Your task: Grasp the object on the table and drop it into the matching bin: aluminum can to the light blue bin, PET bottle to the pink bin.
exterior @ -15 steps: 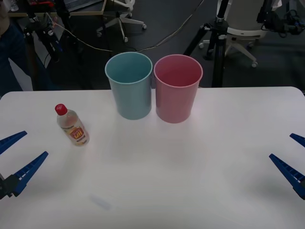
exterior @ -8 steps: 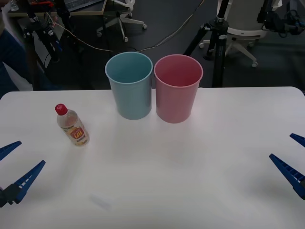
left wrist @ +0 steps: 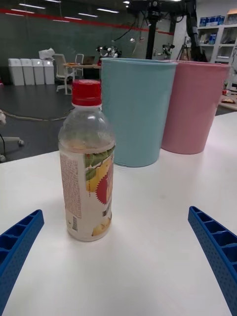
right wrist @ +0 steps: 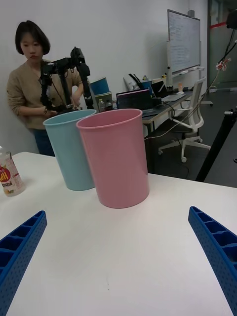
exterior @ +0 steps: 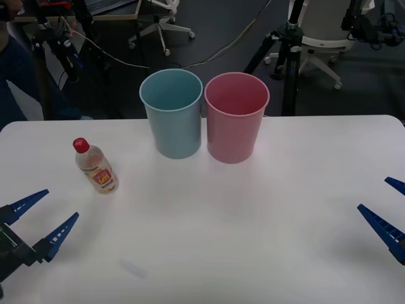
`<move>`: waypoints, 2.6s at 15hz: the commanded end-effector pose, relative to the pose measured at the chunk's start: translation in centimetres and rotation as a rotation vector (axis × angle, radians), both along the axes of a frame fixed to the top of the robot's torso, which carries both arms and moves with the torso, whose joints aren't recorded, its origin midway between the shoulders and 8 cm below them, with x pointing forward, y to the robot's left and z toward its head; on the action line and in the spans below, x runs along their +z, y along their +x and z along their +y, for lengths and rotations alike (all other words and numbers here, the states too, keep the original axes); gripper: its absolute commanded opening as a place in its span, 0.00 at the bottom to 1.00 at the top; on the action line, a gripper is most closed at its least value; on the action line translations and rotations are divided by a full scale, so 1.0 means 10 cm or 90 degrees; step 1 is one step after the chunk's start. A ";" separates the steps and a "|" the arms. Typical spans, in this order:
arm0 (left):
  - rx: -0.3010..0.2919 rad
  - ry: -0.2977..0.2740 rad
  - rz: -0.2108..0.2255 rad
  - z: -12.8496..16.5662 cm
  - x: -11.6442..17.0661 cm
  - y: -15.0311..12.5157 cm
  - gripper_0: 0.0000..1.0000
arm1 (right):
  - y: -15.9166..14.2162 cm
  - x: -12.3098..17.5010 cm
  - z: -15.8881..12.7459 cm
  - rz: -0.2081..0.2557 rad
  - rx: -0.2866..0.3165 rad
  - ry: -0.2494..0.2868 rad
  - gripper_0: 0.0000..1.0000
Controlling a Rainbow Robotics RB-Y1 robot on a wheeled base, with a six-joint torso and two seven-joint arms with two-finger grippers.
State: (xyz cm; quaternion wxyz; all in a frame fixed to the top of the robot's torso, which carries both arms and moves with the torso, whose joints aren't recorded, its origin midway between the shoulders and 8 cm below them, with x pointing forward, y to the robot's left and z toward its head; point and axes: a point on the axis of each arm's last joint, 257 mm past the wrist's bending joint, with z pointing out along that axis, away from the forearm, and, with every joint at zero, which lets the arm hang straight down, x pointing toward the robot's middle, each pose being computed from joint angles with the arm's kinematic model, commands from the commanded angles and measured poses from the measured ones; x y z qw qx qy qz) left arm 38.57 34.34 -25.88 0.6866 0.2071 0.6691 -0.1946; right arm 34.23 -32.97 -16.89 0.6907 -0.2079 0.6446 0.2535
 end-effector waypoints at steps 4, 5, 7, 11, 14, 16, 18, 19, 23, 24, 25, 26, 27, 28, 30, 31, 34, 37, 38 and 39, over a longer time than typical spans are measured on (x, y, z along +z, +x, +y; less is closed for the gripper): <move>-0.017 -0.012 0.000 -0.24 -0.21 0.50 1.00 | 0.00 0.00 0.00 0.000 0.000 0.000 1.00; -0.020 -0.013 0.000 -0.27 -0.22 0.57 1.00 | 0.00 0.00 0.00 0.000 0.000 0.000 1.00; -0.022 -0.014 0.001 -0.31 -0.22 0.71 1.00 | 0.00 0.00 0.00 0.000 0.000 0.000 1.00; 0.009 0.001 -0.001 -0.25 -0.15 0.99 1.00 | 0.00 0.00 0.00 0.000 0.000 0.000 1.00; 0.024 0.008 0.007 -0.28 -0.15 1.14 1.00 | 0.00 0.00 0.00 0.000 0.000 0.000 1.00; 0.022 0.010 0.013 -0.35 -0.16 1.21 1.00 | 0.00 0.00 0.00 0.000 0.000 0.000 1.00; 0.023 0.013 0.021 -0.42 -0.17 1.31 1.00 | 0.00 0.00 0.00 0.000 0.000 0.000 1.00; 0.023 0.015 0.027 -0.46 -0.19 1.34 1.00 | 0.00 0.00 0.00 0.000 0.000 0.000 1.00; 0.026 0.015 0.041 -0.54 -0.20 1.44 1.00 | 0.00 0.00 0.00 0.000 0.000 0.000 1.00; 0.025 0.012 0.042 -0.56 -0.20 1.45 1.00 | 0.00 0.00 0.00 0.000 0.000 0.000 1.00; 0.025 0.007 0.044 -0.55 -0.19 1.45 0.49 | 0.00 0.00 0.00 0.000 0.000 0.000 1.00; 0.026 0.003 0.045 -0.55 -0.18 1.45 0.05 | 0.00 0.00 0.00 0.000 0.000 0.000 1.00; 0.028 -0.003 0.046 -0.53 -0.17 1.46 0.00 | 0.00 0.00 0.00 0.000 0.000 0.000 1.00; 0.028 -0.004 0.046 -0.53 -0.17 1.46 0.00 | 0.00 0.00 0.00 0.000 0.000 0.000 1.00; 0.028 -0.009 0.045 -0.50 -0.14 1.45 0.00 | 0.00 0.00 0.00 0.000 0.000 0.000 1.00; 0.026 -0.012 0.046 -0.49 -0.13 1.44 0.00 | 0.00 0.00 0.00 0.000 0.000 0.000 1.00; 0.020 -0.019 0.045 -0.48 -0.10 1.43 0.00 | 0.00 0.00 0.00 0.000 0.000 0.000 1.00; 0.004 -0.025 0.039 -0.48 -0.05 1.37 0.00 | 0.00 0.00 0.00 0.000 0.000 0.000 1.00; 0.000 -0.025 0.039 -0.47 -0.05 1.35 0.00 | 0.00 0.00 0.00 0.000 0.000 0.000 1.00; -0.004 -0.021 0.039 -0.45 -0.05 1.32 0.00 | 0.00 0.00 0.00 0.000 0.000 0.000 1.00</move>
